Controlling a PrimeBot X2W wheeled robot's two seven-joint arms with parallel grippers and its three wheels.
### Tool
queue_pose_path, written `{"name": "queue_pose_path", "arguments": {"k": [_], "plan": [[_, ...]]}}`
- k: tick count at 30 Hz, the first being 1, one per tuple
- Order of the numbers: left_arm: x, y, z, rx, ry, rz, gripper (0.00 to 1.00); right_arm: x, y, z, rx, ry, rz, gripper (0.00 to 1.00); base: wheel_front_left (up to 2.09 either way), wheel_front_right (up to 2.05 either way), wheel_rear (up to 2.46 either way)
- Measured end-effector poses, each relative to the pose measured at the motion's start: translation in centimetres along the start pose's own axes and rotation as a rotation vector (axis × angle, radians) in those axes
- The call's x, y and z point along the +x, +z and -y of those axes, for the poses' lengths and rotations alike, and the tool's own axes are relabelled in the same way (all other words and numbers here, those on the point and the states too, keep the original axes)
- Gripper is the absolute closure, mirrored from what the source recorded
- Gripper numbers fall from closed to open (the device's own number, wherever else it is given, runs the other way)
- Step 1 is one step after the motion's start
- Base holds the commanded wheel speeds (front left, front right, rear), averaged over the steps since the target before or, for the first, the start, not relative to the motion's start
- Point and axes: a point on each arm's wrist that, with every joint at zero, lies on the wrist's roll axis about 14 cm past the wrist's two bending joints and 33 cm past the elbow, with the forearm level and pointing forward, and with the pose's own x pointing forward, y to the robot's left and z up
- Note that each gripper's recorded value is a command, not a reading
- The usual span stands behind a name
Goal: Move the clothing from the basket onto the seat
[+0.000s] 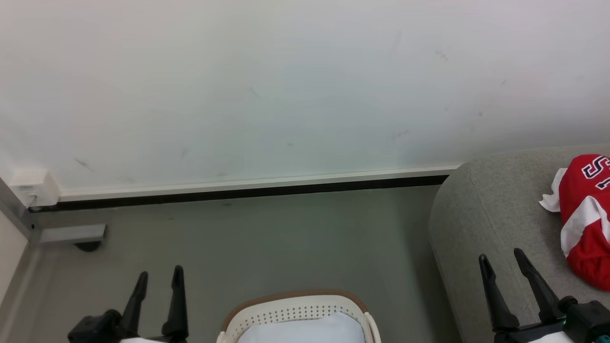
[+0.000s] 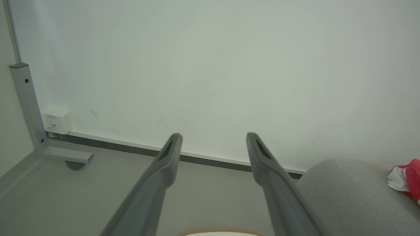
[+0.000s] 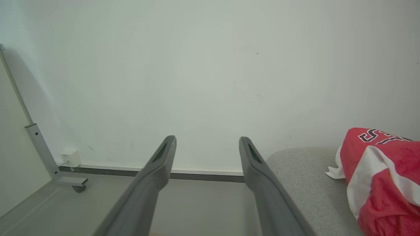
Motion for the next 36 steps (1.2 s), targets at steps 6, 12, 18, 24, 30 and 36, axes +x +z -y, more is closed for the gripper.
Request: {"name": "queue_pose_path", "arguments": {"k": [6, 12, 18, 24, 30, 36], "plan": [[-0.4, -1.1, -0.4, 0.006, 0.002, -0.023, 0.0, 1.3, -0.6, -1.1, 0.012, 0.03, -0.008, 0.0, 0.0, 0.0, 0.0], [-0.5, -1.5, -0.6, 0.013, 0.007, -0.033, 0.0, 2.1, -0.9, -1.6, 0.017, 0.048, -0.017, 0.0, 0.0, 0.0, 0.0], [-0.5, -1.6, -0.8, 0.014, 0.004, -0.033, 0.0, 2.3, -1.0, -1.7, 0.02, 0.052, -0.018, 0.0, 0.0, 0.0, 0.0], [-0.4, -1.9, -0.7, 0.021, -0.002, -0.041, 0.0, 2.2, -1.1, -1.7, 0.025, 0.05, -0.021, 0.0, 0.0, 0.0, 0.0], [-0.5, -2.5, -0.8, 0.015, 0.0, -0.059, 1.0, 2.1, -1.4, -1.7, 0.031, 0.049, -0.031, 1.0, 0.0, 0.0, 0.0], [-1.7, -4.7, -1.1, -0.019, 0.025, -0.137, 1.0, 0.7, -3.9, -1.6, 0.08, 0.02, -0.108, 1.0, 0.0, 0.0, 0.0]]}}
